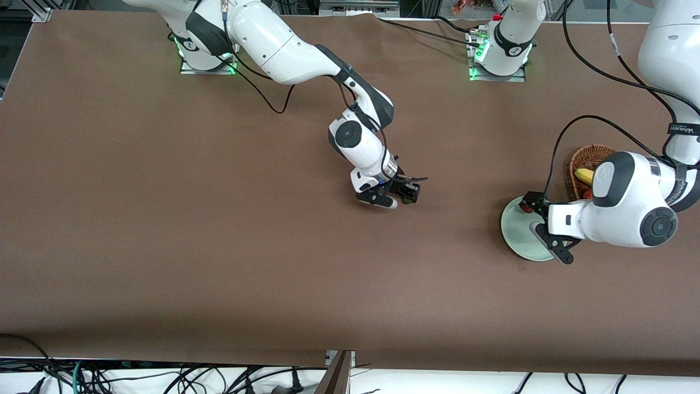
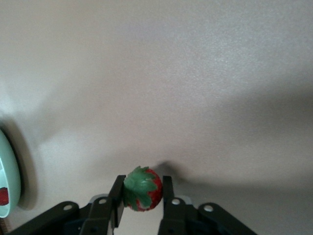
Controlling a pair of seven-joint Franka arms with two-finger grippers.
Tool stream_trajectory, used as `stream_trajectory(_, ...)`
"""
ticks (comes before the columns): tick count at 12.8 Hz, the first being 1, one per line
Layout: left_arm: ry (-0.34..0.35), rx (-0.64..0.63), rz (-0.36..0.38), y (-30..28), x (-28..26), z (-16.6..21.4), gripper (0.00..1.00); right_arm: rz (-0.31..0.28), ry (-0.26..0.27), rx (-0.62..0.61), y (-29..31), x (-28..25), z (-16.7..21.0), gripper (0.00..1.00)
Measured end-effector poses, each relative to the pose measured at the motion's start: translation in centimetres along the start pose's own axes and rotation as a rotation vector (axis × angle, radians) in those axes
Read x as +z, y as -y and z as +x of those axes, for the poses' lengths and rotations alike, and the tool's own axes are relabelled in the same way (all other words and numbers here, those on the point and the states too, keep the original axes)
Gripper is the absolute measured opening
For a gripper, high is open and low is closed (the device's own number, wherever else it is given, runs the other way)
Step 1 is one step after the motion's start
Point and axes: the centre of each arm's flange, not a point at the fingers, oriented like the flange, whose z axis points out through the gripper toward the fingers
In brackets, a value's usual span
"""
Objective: Collect all strawberries into plate
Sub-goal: 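Drop the strawberry on the plate while the right gripper sets another midway, then grasp the third strawberry with the left gripper while the right gripper retracts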
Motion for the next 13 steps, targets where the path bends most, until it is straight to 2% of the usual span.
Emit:
stream_trajectory(2,-0.005,-0.05,-0.018,-3.5,-0.1,2.2,1.0,-0.006,-0.013,-0.009,0.4,-0.6,0.9,0.6)
stream_trajectory(5,-0.024,-0.156,-0.03,-8.9,1.2,5.2,1.0,-0.109,0.002,-0.028,2.1,-4.2,4.2,0.95)
stream_trajectory(6,-0.054,-0.172,-0.021,-10.2,2.4,6.0,1.0,-0.143,0.014,-0.042,3.0,-7.0,6.2,1.0)
stream_trajectory(9,-0.191,-0.161,0.022,-13.6,5.9,7.4,1.0,-0.243,0.093,-0.144,3.6,-18.3,14.4,1.0)
stream_trajectory(13,-0.407,-0.061,0.065,-20.0,7.4,11.8,1.0,-0.432,0.196,-0.318,-2.4,-29.6,23.9,1.0)
